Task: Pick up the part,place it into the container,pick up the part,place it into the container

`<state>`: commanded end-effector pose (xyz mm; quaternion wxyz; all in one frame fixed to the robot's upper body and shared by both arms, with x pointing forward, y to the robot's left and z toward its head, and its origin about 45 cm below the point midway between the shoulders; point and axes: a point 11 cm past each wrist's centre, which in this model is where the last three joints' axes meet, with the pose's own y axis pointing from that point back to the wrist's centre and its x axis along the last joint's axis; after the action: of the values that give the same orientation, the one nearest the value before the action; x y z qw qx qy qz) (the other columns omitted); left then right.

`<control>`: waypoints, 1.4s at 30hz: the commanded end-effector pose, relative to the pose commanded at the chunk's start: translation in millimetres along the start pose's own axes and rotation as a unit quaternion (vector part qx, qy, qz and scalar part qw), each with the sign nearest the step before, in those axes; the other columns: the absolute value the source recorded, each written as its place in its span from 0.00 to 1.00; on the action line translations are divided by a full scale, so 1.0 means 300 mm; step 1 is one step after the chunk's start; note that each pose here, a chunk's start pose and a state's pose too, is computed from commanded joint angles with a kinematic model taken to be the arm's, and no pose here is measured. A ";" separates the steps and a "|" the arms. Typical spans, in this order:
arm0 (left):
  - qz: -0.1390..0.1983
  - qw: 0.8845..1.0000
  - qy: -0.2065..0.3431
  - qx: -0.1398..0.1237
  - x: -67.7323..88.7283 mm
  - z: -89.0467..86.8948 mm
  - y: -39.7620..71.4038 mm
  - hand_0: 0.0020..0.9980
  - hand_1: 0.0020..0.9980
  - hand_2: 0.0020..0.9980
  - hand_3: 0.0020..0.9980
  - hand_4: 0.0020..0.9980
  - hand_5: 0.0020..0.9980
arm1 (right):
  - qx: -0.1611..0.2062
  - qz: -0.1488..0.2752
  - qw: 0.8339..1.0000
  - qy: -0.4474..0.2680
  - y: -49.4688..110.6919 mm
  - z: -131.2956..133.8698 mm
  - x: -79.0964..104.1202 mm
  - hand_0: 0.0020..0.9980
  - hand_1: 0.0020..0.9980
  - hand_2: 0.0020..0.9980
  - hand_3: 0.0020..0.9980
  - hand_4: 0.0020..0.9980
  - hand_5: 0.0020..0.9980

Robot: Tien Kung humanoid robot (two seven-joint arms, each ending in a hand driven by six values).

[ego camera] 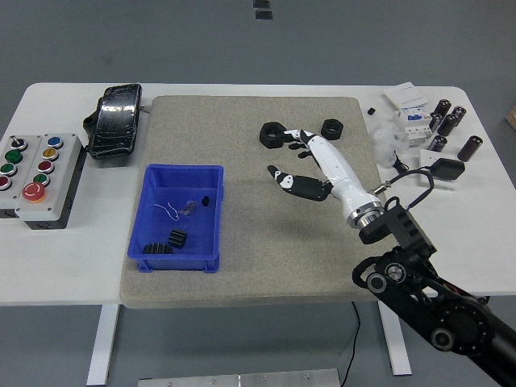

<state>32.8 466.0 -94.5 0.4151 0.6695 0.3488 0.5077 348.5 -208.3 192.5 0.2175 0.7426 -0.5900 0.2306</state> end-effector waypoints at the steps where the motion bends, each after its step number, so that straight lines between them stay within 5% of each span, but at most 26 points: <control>1: 0.000 1.000 0.000 0.000 0.001 0.000 0.000 0.64 0.54 0.55 0.61 0.64 0.32 | -0.013 0.009 1.000 -0.016 0.013 0.039 0.017 0.66 0.75 0.79 0.76 0.74 0.29; 8: 0.000 1.000 0.002 -0.003 0.001 0.001 0.000 0.64 0.54 0.55 0.61 0.64 0.32 | -0.074 0.109 0.983 -0.126 0.118 0.253 0.154 0.66 0.74 0.77 0.75 0.76 0.30; 16: 0.003 1.000 -0.002 -0.007 0.021 0.012 0.002 0.64 0.54 0.55 0.61 0.64 0.32 | -0.056 0.211 0.962 -0.165 0.152 0.286 0.355 0.67 0.72 0.76 0.74 0.79 0.35; 19: 0.005 1.000 -0.001 -0.006 0.028 0.003 0.000 0.64 0.54 0.55 0.61 0.64 0.32 | -0.027 0.207 0.955 -0.212 0.147 0.260 0.329 0.67 0.72 0.76 0.74 0.79 0.35; 20: 0.005 1.000 0.001 -0.004 0.029 -0.001 0.000 0.64 0.54 0.55 0.61 0.64 0.33 | -0.016 0.205 0.951 -0.229 0.143 0.248 0.317 0.67 0.72 0.75 0.76 0.87 0.56; 24: 0.005 1.000 0.002 -0.001 0.026 -0.016 -0.002 0.64 0.54 0.55 0.61 0.64 0.33 | 0.022 0.201 0.936 -0.287 0.133 0.204 0.281 0.67 0.72 0.75 0.76 0.87 0.56; 29: 0.002 1.000 -0.004 0.002 0.008 -0.026 -0.004 0.64 0.54 0.55 0.61 0.64 0.33 | 0.023 0.200 0.922 -0.330 0.135 0.212 0.260 0.67 0.71 0.74 0.73 0.87 0.60; 42: -0.001 1.000 -0.005 0.000 -0.004 -0.020 -0.003 0.64 0.54 0.55 0.61 0.65 0.33 | 0.005 0.192 0.925 -0.329 0.131 0.256 0.238 0.67 0.70 0.73 0.70 0.87 0.63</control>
<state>26.6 466.5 -95.1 0.4171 0.6721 0.3471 0.5038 330.7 -317.6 175.7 -0.0408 0.6504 -0.7584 0.0135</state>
